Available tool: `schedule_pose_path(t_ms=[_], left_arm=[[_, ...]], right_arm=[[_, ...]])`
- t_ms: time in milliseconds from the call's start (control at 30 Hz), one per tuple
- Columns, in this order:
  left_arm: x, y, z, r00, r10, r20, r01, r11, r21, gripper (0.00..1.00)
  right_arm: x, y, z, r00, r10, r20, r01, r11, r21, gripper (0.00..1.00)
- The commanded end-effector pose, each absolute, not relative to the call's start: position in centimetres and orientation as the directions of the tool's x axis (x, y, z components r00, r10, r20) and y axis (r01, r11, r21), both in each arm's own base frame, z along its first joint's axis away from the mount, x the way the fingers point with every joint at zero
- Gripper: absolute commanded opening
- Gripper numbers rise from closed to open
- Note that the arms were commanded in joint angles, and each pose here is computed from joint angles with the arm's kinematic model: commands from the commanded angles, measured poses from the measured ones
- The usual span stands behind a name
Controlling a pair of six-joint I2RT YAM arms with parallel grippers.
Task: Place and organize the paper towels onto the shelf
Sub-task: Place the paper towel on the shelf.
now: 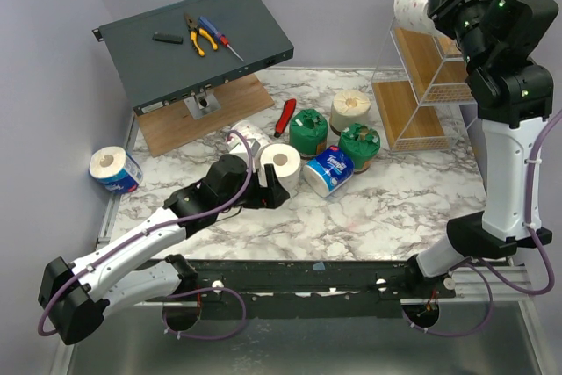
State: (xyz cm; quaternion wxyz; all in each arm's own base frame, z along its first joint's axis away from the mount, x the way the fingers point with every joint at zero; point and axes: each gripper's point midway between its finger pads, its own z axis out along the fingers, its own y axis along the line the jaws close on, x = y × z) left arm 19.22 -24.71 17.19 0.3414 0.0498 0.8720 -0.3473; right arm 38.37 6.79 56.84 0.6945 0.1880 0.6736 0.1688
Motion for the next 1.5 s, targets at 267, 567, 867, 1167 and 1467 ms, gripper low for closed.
schedule_pose_path(t_ms=[267, 567, 867, 1167, 1467], left_arm=[[19.6, -24.5, 18.0, -0.757, -0.122, -0.641, 0.334, 0.771, -0.542, 0.86], [19.3, -24.7, 17.5, -0.773, -0.099, -0.627, 0.342, 0.767, -0.543, 0.86], [18.9, -24.4, 17.8, -0.767, -0.102, -0.633, 0.348, 0.763, -0.544, 0.86], [18.8, -24.2, 17.7, -0.770, -0.104, -0.629, 0.343, 0.764, -0.546, 0.86], [18.7, -24.3, 17.7, -0.772, -0.102, -0.627, 0.344, 0.763, -0.547, 0.86]], right_arm=[[38.4, -0.3, 62.3, 0.384, 0.363, -0.849, 0.268, 0.836, 0.479, 0.23], [40.2, -1.5, 60.1, 0.360, 0.290, -0.887, 0.393, 0.815, 0.426, 0.24], [41.9, -1.7, 57.9, 0.317, 0.264, -0.911, 0.448, 0.805, 0.389, 0.25], [43.3, -1.5, 56.1, 0.275, 0.252, -0.928, 0.473, 0.805, 0.358, 0.26], [44.2, -1.8, 54.7, 0.246, 0.256, -0.935, 0.489, 0.800, 0.348, 0.37]])
